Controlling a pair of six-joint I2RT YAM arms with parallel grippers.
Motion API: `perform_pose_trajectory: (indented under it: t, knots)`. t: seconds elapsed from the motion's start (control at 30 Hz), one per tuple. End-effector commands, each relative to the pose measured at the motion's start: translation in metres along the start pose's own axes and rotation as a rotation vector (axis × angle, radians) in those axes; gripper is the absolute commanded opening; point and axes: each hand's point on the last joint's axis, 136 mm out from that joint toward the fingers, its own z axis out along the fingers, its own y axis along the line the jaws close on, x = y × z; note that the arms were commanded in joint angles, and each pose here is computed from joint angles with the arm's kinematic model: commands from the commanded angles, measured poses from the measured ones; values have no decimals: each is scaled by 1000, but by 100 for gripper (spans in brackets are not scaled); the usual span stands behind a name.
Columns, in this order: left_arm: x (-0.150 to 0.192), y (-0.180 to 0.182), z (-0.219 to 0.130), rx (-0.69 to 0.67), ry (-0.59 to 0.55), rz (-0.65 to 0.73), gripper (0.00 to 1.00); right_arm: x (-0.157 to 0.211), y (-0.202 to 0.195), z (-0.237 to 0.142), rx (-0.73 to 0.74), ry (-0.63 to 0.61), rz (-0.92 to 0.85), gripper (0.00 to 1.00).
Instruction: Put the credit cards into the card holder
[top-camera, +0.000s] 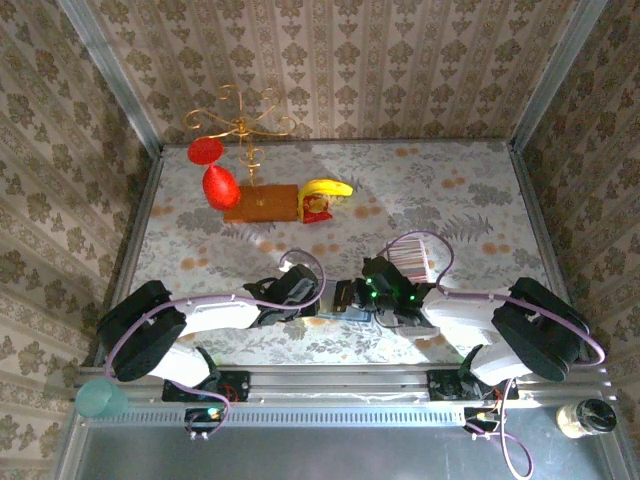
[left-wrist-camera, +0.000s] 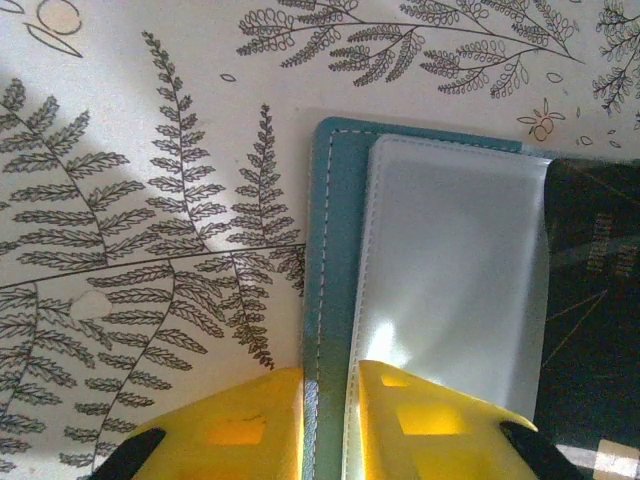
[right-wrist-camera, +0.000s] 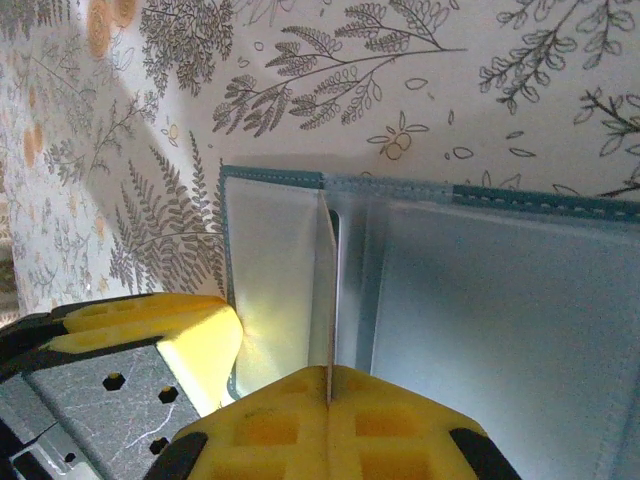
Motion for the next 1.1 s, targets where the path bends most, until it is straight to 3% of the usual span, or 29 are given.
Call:
perform_pose_trajectory:
  t: [0.0,0.4,1.07]
  knots:
    - [46,31,9,-89,153,8,21,13,-11,-1,24,38,33,0]
    - [47,31,8,-91,154,6,22,18,-2,3,-16,66,58,0]
    - [46,34,5,-100,144,5,22,16,0,0,42,51,76,0]
